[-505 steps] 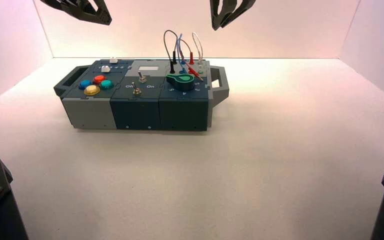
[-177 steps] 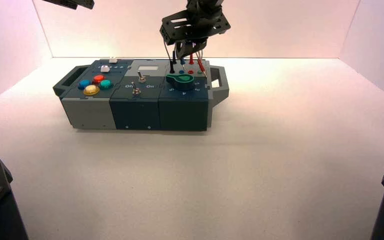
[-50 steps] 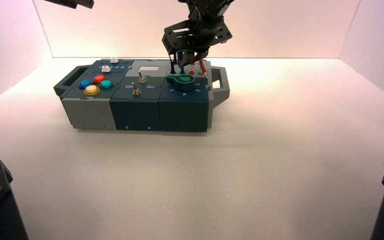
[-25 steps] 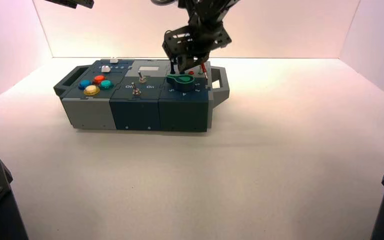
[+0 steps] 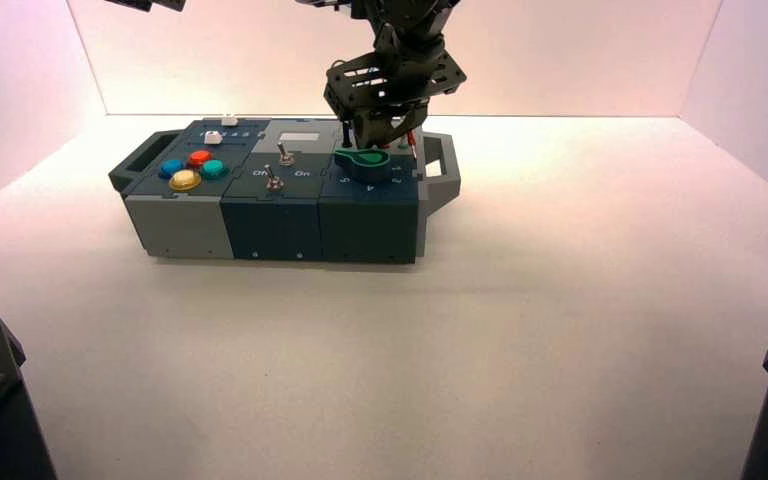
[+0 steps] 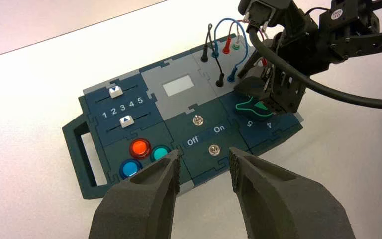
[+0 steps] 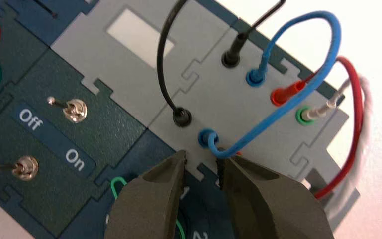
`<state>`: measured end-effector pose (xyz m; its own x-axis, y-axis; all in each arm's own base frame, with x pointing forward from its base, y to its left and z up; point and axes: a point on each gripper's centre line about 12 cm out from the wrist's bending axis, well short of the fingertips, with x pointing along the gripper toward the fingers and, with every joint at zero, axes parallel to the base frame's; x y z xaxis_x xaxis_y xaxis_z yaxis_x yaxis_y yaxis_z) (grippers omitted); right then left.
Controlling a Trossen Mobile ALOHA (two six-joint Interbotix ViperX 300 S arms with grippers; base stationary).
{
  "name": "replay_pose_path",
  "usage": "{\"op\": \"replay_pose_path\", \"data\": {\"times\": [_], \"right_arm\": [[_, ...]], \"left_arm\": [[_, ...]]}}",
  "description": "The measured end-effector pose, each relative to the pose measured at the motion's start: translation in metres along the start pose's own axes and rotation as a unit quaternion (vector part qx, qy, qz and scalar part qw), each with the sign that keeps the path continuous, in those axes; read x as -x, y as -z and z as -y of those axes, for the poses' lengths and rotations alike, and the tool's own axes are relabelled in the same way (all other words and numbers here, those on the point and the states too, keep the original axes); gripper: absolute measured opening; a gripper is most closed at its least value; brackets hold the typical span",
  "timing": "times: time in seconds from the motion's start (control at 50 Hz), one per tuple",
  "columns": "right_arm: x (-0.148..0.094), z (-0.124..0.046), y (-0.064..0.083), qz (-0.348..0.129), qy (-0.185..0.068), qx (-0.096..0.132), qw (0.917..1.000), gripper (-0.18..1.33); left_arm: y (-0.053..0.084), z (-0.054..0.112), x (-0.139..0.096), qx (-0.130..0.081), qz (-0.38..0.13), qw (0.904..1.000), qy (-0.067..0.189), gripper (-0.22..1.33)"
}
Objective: Insert the blue wire.
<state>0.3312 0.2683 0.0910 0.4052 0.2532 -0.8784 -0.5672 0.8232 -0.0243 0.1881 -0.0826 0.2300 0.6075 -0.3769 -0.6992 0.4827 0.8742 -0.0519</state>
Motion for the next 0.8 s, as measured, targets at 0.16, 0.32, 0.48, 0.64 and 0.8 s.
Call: {"op": "replay_pose_path", "data": {"times": [0.16, 0.32, 0.48, 0.64, 0.8], "right_arm": [[0.005, 0.008, 0.001, -0.035, 0.015, -0.007, 0.9993, 0.77], [0.017, 0.007, -0.006, -0.051, 0.023, -0.004, 0.9984, 0.76], [0.043, 0.009, -0.018, -0.037, 0.026, -0.008, 0.9990, 0.77], [0.067, 0.011, -0.022, -0.040, 0.031, -0.010, 0.9987, 0.77], [0.082, 0.013, -0.020, -0.053, 0.036, -0.015, 0.9978, 0.77]], "left_arm": [[0.000, 0.000, 0.000, -0.001, 0.001, 1.0000, -0.001, 1.03], [0.000, 0.000, -0.001, -0.001, -0.001, 1.0000, -0.001, 1.03], [0.002, -0.001, -0.003, 0.000, -0.005, 1.0000, -0.001, 1.03], [0.004, -0.002, -0.006, 0.001, -0.009, 1.0000, -0.003, 1.03], [0.005, -0.002, -0.008, 0.002, -0.011, 0.9999, -0.003, 1.03]]}}
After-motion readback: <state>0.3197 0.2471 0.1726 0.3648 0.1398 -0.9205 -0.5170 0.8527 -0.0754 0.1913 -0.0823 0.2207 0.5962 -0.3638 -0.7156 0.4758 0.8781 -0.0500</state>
